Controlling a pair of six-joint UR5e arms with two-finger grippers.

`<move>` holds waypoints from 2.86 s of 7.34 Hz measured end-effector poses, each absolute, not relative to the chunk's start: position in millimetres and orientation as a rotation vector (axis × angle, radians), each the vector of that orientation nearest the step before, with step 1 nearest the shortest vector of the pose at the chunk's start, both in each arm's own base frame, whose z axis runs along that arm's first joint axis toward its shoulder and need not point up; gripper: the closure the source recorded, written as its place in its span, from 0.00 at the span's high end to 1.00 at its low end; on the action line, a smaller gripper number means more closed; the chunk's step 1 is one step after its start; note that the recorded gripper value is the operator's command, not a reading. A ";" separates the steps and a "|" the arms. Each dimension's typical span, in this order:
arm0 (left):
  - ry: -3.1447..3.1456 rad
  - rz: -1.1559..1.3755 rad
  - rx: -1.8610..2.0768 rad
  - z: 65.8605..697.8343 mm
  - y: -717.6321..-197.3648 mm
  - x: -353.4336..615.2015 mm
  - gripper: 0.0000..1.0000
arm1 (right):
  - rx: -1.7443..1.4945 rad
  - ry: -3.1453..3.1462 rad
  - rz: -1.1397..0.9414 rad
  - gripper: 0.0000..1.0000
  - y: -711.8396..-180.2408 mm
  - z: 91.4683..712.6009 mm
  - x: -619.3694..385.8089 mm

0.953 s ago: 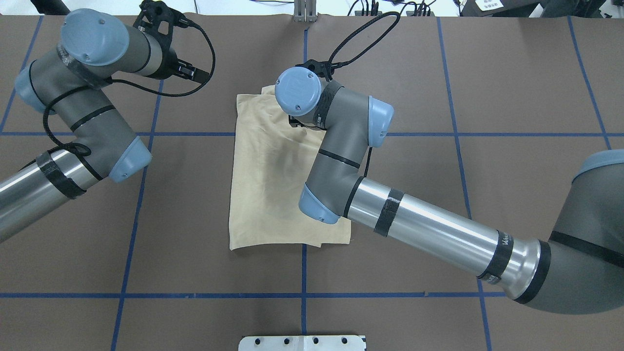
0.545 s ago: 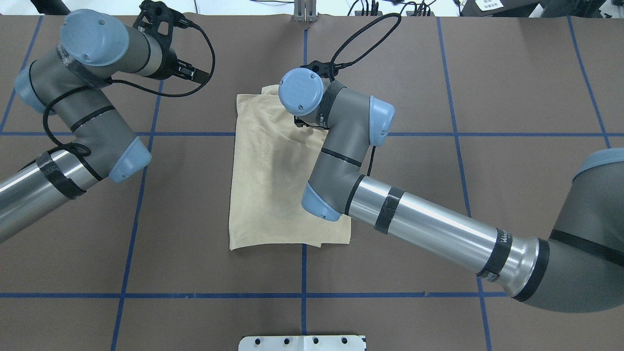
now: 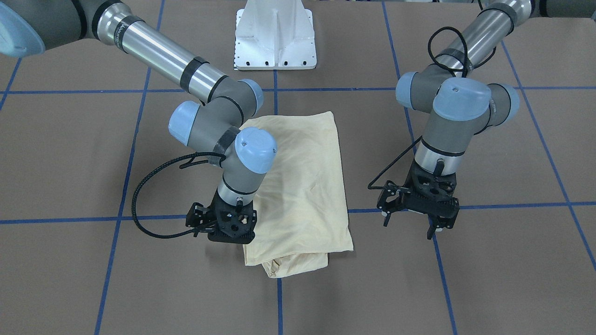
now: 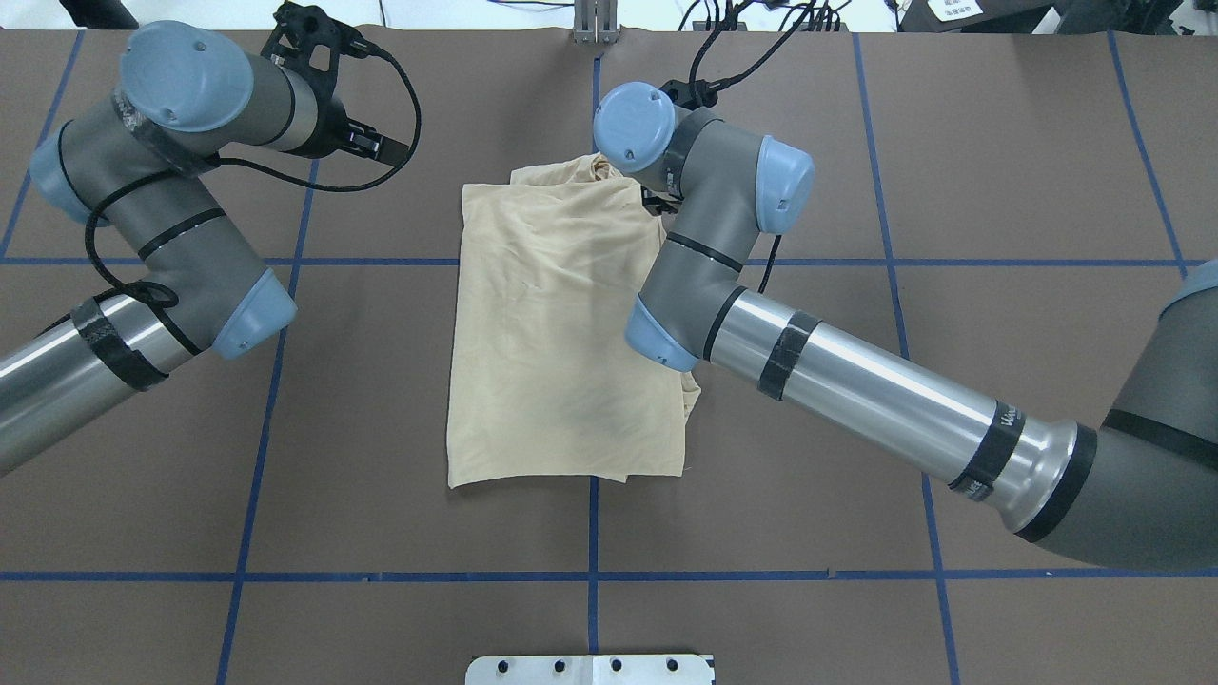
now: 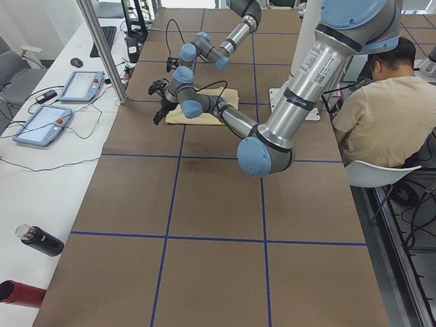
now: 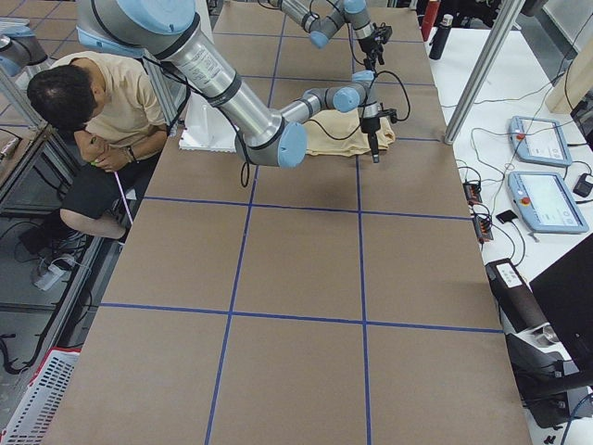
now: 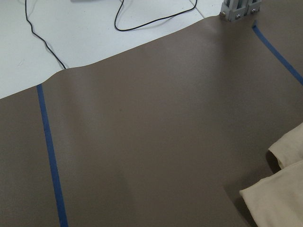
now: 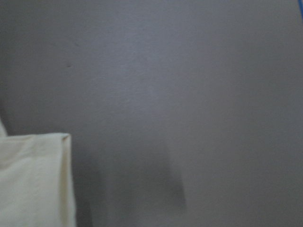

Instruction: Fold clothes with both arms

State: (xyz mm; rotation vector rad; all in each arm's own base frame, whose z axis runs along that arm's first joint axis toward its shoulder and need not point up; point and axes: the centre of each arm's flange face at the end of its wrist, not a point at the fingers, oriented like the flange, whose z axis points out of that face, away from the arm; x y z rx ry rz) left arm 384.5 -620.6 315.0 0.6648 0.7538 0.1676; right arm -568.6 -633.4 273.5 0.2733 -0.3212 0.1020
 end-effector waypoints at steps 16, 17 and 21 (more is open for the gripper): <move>0.986 -0.029 0.249 316.7 -315.8 514.5 0.61 | 0.360 -0.732 0.159 1.00 -363.6 253.4 -501.6; 0.992 -0.023 0.246 312.6 -313.1 518.4 0.61 | 0.360 -0.732 0.158 1.00 -363.2 253.5 -501.8; 0.991 -0.009 0.235 312.6 -306.7 527.2 0.59 | 0.361 -0.731 0.156 1.00 -362.6 253.9 -502.2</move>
